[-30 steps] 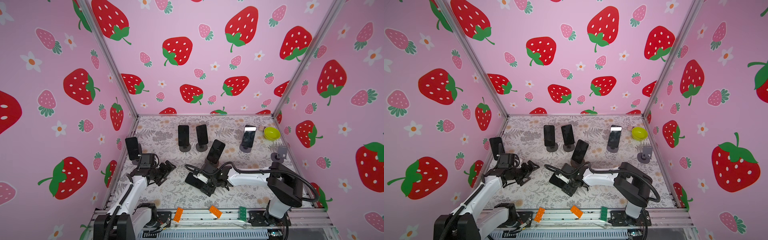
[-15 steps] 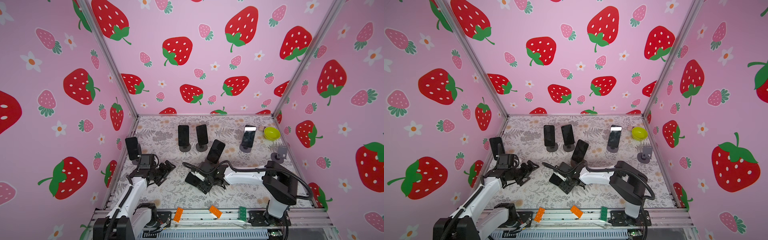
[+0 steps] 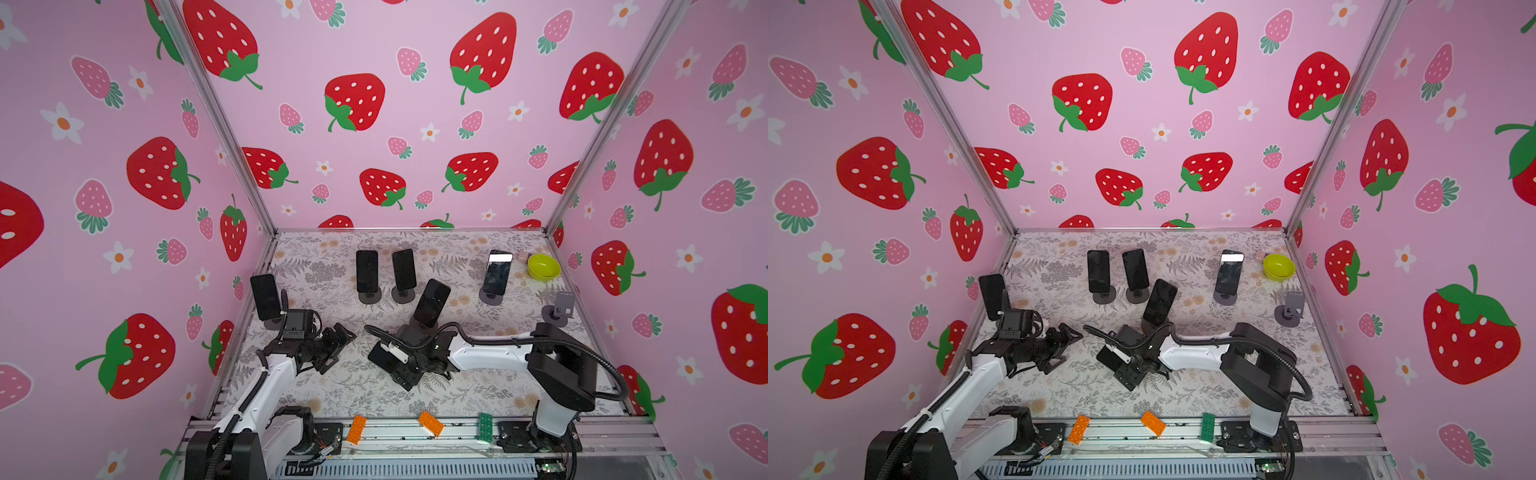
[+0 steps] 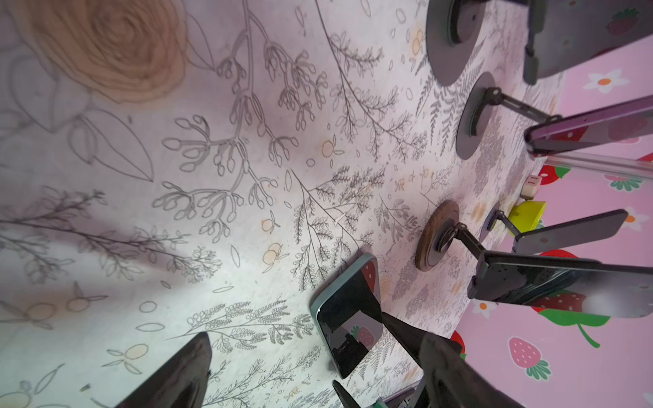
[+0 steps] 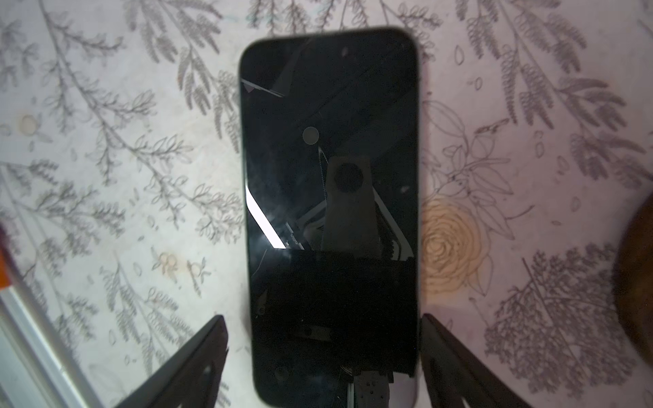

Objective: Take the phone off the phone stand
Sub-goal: 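Lower the black phone flat onto the table near the robot, open right gripper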

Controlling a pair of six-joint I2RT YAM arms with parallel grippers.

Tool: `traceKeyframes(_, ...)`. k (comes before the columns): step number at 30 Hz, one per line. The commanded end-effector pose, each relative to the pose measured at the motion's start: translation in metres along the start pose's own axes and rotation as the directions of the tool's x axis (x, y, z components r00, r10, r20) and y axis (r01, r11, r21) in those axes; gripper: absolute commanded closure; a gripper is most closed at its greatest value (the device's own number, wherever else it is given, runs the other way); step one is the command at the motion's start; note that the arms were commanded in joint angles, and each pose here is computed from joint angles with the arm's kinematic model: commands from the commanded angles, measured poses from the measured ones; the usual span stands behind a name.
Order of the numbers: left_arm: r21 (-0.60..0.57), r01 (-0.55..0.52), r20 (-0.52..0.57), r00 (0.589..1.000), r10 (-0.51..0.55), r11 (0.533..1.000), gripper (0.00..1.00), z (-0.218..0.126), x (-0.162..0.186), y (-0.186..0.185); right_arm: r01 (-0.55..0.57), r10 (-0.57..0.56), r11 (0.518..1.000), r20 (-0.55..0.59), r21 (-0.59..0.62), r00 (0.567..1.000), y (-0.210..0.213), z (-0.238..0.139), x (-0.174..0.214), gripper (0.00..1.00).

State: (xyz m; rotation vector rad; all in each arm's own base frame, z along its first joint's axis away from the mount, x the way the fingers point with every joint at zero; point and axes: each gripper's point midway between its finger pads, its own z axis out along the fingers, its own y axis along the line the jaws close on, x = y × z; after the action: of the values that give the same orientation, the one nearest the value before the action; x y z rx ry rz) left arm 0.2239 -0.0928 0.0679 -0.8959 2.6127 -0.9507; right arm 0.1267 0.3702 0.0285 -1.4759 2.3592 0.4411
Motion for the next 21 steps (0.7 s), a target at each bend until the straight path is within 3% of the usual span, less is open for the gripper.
traceKeyframes(1,0.015,0.025,-0.045,0.999,-0.024,1.0,0.07,0.008,0.013,-0.004,0.097,-0.097,0.995,0.025,-0.007,0.995,-0.001,-0.014,0.003,0.12)
traceKeyframes(5,0.025,0.04,-0.098,0.994,-0.037,0.999,0.07,0.019,0.034,-0.011,0.101,-0.1,0.993,0.012,-0.055,0.995,-0.006,-0.012,0.021,0.11)
traceKeyframes(11,0.002,0.027,-0.069,0.997,-0.027,1.0,0.06,0.026,0.04,-0.008,0.123,-0.12,0.976,0.025,-0.179,0.992,0.011,-0.005,0.036,0.11)
traceKeyframes(21,0.006,0.069,-0.07,0.995,-0.069,0.998,0.06,0.046,0.039,-0.007,0.119,-0.093,0.937,0.094,-0.328,0.991,0.039,-0.009,0.02,0.13)
